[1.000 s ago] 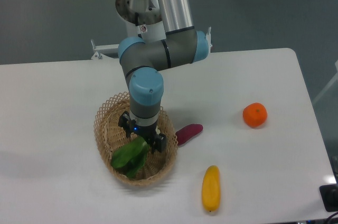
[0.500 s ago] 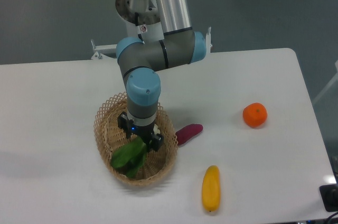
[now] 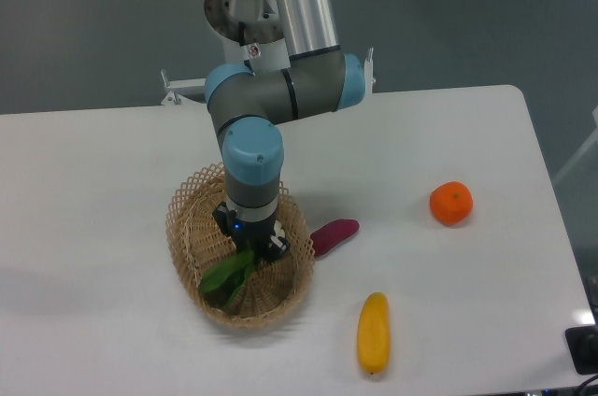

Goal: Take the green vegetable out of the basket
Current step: 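Lift the bok choy out of the basket and carry it toward the tangerine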

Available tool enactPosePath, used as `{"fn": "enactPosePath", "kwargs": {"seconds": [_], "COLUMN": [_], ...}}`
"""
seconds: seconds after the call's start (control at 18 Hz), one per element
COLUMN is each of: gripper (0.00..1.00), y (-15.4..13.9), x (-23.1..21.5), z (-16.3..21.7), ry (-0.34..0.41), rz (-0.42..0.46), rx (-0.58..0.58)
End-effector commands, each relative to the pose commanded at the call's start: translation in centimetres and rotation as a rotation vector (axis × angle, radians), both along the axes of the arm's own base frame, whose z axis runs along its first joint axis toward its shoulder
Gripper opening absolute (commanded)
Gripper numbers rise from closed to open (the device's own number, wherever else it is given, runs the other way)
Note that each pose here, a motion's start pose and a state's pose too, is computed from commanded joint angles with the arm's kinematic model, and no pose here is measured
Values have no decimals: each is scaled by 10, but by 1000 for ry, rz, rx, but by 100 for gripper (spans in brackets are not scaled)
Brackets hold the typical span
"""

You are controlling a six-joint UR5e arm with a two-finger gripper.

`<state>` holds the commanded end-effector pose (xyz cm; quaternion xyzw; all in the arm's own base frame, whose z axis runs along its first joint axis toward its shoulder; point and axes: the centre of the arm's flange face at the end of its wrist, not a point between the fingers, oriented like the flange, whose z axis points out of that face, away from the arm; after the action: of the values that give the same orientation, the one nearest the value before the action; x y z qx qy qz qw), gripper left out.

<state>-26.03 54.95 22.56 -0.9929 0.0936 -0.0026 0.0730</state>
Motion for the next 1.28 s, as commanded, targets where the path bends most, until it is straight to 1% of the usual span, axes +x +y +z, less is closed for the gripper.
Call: {"fn": "enactPosePath", "kwargs": {"seconds": [0.11,0.22,0.33,0.44,0.61,0.67,0.78,0.94,1.11,1.28], "gripper": [37,37,36,36,36,36,33,33,33,33], "y": [0,-1,-3,-11,-16,-20,-28,-42,-59,-89], "x": [-2,-2,-8,-23,-41,-51,-70,-103,-131,-165], "z": [6,16,37,55,91,101,116,136,146,157], "ry": [7,21,51,74,118,133,156,168,163,177], "rz": [-1,-21,-54,-80,-64,-48,-45,-36,-76,-111], "rx": [8,22,48,69,116,128,138,139,109,90]}}
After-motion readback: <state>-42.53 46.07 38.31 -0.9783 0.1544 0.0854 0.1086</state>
